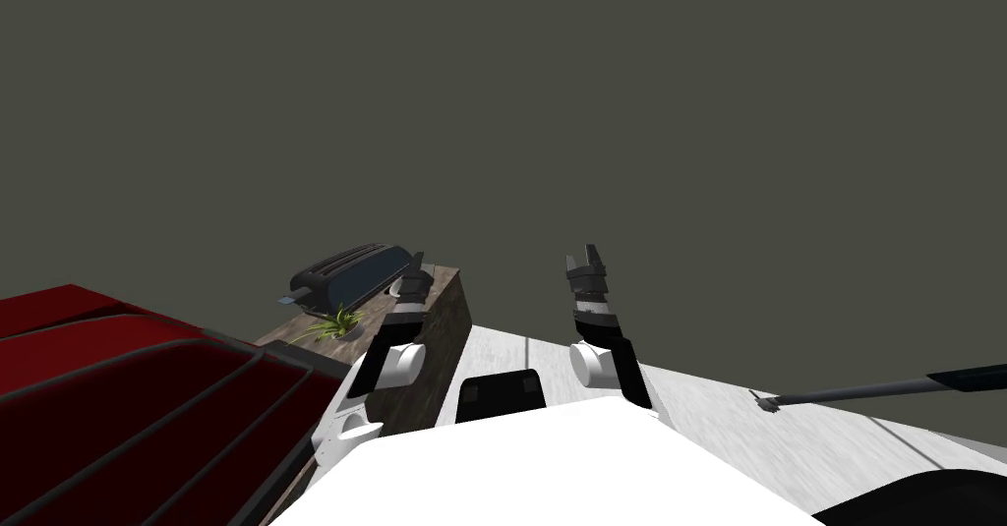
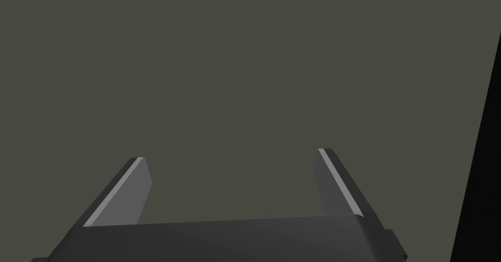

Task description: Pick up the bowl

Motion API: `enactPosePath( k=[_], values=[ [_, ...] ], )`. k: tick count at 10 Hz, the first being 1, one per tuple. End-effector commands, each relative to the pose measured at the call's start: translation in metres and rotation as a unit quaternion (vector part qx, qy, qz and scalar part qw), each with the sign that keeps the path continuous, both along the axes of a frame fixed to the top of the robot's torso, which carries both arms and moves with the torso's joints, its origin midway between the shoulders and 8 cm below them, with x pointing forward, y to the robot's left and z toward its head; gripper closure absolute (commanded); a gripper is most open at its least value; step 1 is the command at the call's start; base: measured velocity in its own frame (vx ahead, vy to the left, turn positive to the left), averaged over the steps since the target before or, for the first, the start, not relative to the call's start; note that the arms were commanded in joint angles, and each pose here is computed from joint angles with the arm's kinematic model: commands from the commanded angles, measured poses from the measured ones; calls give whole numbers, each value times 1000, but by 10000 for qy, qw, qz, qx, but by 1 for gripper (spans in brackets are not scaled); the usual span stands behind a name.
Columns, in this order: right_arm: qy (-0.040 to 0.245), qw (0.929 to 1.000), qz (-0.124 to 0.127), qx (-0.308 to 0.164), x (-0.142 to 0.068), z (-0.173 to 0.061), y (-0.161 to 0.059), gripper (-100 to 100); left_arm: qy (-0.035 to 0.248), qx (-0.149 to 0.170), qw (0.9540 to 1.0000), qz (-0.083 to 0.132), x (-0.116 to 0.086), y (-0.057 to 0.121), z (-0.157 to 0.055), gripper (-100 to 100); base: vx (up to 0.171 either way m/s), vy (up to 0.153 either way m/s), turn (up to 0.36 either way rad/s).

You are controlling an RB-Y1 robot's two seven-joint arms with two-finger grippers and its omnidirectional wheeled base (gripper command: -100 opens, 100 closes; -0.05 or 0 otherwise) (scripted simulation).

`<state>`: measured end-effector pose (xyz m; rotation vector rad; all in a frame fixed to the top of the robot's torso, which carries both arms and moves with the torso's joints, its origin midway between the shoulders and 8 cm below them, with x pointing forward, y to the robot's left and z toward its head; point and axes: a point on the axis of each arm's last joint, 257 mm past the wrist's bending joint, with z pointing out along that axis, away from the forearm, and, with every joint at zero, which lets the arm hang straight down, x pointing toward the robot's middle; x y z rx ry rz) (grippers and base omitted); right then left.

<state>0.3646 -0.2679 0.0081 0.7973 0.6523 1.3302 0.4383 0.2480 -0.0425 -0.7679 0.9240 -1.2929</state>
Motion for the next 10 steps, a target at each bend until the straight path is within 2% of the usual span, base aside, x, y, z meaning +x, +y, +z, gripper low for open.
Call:
enactPosePath(
  k=[1, 4, 5, 10],
  values=[
    [0, 10000, 0, 0, 0, 0, 0, 0, 216, 15, 9997, -56, 18, -1, -13, -100, -71, -14, 2],
    [0, 10000, 0, 0, 0, 0, 0, 0, 674, 82, 9976, -155, 45, 2, -37, -100, -66, -12, 1],
    [0, 10000, 0, 0, 0, 0, 0, 0, 728, 85, 9972, -169, 53, 0, -41, -100, -44, 2, -1],
    [0, 10000, 0, 0, 0, 0, 0, 0, 1447, 159, 9891, -213, 100, 10, -72, -100, -46, -6, 1]
  ],
)
